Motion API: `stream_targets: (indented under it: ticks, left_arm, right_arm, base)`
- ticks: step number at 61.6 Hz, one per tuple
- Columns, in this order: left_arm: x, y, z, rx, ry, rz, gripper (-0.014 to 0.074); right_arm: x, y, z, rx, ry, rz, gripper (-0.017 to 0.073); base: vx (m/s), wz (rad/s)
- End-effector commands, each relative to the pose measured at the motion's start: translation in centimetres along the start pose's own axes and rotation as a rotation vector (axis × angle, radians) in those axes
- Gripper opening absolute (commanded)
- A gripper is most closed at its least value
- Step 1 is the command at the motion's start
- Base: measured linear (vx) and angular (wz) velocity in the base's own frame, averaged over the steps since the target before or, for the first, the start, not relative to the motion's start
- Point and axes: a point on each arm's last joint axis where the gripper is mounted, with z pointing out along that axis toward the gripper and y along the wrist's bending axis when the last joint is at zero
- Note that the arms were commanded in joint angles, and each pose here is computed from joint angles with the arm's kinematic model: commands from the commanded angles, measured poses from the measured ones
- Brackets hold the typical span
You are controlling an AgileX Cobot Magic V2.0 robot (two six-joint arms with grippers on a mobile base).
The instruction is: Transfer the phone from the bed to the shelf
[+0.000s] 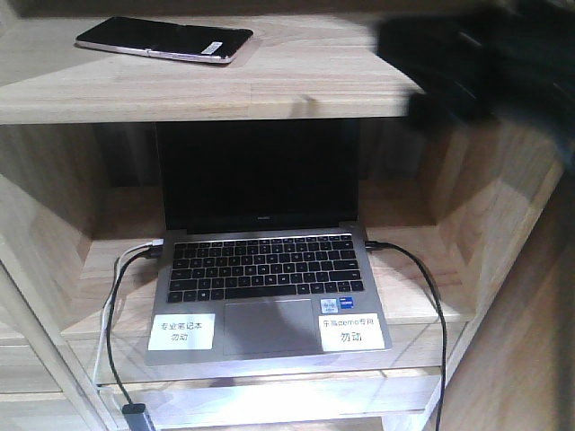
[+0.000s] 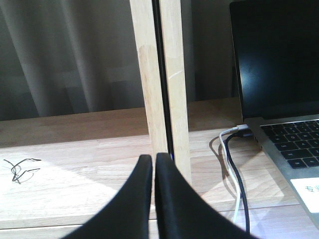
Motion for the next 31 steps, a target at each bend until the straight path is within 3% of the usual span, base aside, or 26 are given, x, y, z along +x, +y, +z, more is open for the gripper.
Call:
stream_targets:
  ticks: [1, 14, 31]
  left_arm:
    - [-1.4, 0.2, -0.3, -0.008, -0.105, -0.014, 0.0001]
    - [-1.4, 0.2, -0.3, -0.008, -0.105, -0.014, 0.0001]
    - [-1.4, 0.2, -0.3, -0.008, -0.105, -0.014, 0.0001]
  right_arm:
    - [0.0, 0.7, -3.4, 0.05, -0.089, 0.003, -0.0006]
    - [5.3, 3.1, -9.9, 0.05, -0.123, 0.002, -0.0006]
    - [11.7, 4.5, -13.9, 0.051, -0.152, -0.001, -0.0006]
  base:
    - [0.0, 0.0]
    - [0.0, 0.0]
    - [0.0, 0.0]
